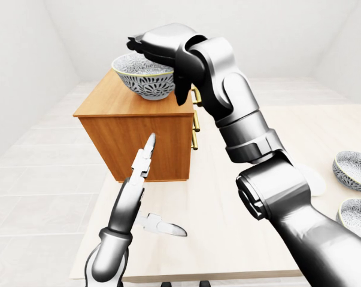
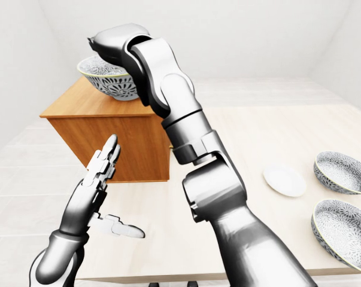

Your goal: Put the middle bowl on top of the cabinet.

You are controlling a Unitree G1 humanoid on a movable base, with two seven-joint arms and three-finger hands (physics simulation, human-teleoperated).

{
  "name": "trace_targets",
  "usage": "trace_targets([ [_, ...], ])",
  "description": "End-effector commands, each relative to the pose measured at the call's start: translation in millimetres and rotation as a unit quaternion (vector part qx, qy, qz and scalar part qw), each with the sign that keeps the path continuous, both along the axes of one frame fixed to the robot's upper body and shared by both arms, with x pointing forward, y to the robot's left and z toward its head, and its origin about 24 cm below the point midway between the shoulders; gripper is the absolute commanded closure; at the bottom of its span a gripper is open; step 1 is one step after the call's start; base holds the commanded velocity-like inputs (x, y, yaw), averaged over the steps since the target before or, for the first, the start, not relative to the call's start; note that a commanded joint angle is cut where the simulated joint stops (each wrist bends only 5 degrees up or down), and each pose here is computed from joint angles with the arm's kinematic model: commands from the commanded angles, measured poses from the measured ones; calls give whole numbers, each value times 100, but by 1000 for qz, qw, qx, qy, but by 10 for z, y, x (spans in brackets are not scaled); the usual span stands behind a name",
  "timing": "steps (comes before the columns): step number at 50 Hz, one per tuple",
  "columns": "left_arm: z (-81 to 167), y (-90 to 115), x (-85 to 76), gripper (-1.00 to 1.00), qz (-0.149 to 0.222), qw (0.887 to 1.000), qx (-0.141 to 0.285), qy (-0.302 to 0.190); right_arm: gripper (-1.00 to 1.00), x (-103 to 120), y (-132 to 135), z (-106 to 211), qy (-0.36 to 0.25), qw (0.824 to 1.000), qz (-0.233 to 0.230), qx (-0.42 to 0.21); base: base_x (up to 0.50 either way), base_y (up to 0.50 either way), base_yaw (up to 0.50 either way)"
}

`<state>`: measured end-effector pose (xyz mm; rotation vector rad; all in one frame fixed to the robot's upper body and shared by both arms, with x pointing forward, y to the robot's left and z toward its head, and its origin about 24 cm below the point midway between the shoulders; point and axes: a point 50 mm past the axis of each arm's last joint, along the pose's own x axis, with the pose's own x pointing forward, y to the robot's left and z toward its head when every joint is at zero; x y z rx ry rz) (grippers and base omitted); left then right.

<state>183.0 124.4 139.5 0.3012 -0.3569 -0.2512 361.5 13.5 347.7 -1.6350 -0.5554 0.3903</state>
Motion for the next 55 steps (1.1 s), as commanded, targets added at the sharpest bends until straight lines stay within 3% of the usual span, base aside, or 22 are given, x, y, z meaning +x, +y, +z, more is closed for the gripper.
trace_targets([
  [1, 8, 5, -4, -100, -1, 1000, -5, -1, -77, -189, -209, 197, -39, 999, 8, 29, 0, 0, 0],
  [3, -12, 4, 6, -100, 0, 1000, -3, 3, -87, -209, -250, 227, -48, 998, 7, 35, 0, 0, 0],
  [12, -13, 3, 1, -100, 1, 1000, -3, 3, -100, -350, -353, 438, -97, 994, 9, 53, 0, 0, 0],
  [37, -32, -3, -2, -100, 2, 1000, 5, 3, -100, -595, -387, 609, -157, 985, 30, 69, 0, 0, 0],
  [45, -32, -8, -9, -100, 2, 1000, 6, 3, -100, -819, -442, 698, -206, 974, 50, 85, 0, 0, 0],
  [55, -27, 1, 0, -100, 5, 1000, 5, 0, -100, -937, -564, 743, -238, 965, 48, 95, 0, 0, 0],
])
